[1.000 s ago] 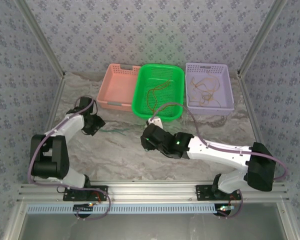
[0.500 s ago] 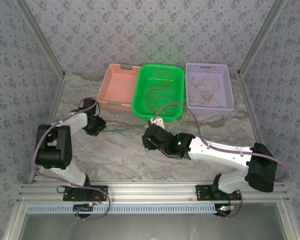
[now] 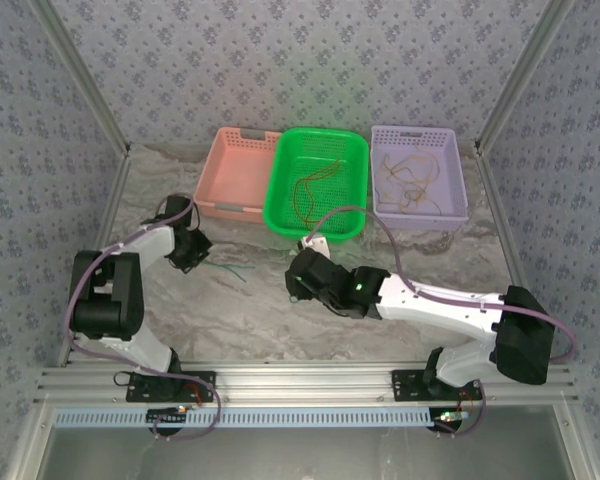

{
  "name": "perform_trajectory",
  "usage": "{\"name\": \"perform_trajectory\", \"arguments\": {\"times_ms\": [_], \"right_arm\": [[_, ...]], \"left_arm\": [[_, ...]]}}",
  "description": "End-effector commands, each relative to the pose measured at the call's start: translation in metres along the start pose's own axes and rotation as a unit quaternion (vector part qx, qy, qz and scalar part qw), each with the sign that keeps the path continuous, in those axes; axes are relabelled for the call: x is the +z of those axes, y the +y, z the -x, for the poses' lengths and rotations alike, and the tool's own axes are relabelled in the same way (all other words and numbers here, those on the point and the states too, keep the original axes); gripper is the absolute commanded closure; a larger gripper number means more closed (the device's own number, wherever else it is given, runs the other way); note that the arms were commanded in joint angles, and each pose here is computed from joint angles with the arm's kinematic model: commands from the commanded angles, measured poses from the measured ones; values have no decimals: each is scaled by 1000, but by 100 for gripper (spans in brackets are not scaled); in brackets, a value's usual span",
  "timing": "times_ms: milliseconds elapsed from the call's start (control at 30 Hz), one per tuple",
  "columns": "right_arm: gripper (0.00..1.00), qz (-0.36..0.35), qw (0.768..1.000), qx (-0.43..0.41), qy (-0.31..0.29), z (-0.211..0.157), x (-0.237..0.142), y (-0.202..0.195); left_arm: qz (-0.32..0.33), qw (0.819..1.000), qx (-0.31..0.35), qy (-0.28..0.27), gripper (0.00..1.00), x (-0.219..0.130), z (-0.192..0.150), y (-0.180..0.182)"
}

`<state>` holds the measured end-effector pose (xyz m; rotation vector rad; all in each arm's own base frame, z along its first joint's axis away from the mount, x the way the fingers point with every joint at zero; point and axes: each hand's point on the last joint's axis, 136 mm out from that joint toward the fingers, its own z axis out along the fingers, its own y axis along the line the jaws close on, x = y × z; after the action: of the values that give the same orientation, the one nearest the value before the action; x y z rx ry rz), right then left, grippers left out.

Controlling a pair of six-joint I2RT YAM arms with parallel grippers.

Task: Untangle the cables

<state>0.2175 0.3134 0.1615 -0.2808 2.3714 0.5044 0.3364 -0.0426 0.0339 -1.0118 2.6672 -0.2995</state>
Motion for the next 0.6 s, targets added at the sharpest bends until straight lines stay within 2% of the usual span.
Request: {"name": "perform_trajectory", "arguments": {"times_ms": [0, 300, 433, 567], "right_arm": [[55, -1, 1000, 10, -3, 0, -1, -4], [56, 36, 999, 34, -15, -1, -12, 0], [56, 74, 995, 63, -35, 7, -28, 6], [55, 133, 981, 115, -81, 25, -56, 12]], "left_arm": [[-23, 999, 7, -29, 100, -26, 6, -11], [-139, 987, 18, -77, 100, -102, -10, -45], [-219, 969, 31, -109, 100, -148, -22, -67], [-296, 945, 43, -133, 100, -185, -42, -84]]}}
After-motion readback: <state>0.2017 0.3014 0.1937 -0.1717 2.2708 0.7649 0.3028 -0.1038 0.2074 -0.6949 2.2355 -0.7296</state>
